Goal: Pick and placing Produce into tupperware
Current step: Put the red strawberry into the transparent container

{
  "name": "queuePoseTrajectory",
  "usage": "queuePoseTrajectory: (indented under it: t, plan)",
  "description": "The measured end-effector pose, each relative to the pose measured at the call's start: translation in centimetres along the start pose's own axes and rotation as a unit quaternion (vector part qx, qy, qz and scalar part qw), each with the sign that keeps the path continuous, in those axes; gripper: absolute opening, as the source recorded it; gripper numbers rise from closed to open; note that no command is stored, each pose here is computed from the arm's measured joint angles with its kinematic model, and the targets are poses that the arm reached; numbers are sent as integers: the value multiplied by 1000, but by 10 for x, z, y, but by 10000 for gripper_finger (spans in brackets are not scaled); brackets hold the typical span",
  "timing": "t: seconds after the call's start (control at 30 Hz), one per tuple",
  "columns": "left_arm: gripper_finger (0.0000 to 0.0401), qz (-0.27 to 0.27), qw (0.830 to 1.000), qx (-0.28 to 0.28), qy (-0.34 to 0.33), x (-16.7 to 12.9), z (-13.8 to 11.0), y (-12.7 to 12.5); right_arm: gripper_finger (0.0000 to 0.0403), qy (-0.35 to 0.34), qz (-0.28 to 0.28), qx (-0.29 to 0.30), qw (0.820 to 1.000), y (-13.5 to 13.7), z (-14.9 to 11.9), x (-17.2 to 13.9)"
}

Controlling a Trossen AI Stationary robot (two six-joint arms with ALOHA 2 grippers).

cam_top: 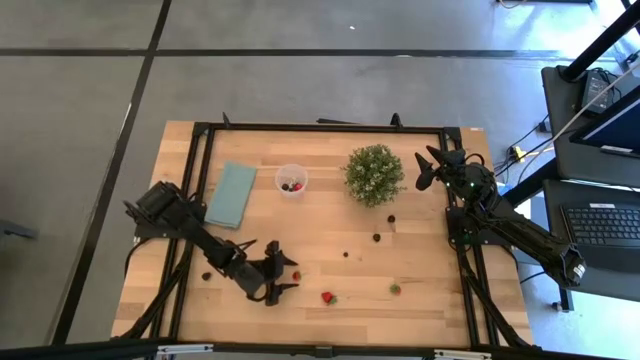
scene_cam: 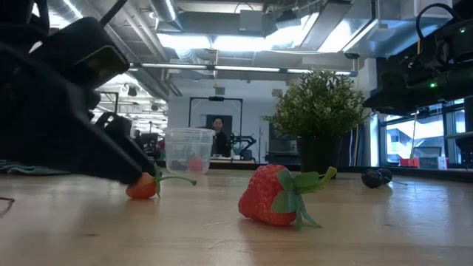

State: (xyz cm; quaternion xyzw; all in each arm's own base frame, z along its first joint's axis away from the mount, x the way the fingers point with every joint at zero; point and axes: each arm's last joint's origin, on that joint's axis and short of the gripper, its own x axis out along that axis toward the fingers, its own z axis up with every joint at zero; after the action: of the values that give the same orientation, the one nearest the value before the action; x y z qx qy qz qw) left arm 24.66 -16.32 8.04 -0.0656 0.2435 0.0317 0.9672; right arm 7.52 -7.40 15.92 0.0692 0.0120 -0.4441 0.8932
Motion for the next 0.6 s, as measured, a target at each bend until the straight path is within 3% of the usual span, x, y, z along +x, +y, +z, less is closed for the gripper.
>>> queuePoseTrajectory:
  t: [0.6]
  plan:
    - [283,-1,1000,0,-1,3,-4,0,239,0,0,-1,1000,0,0,0]
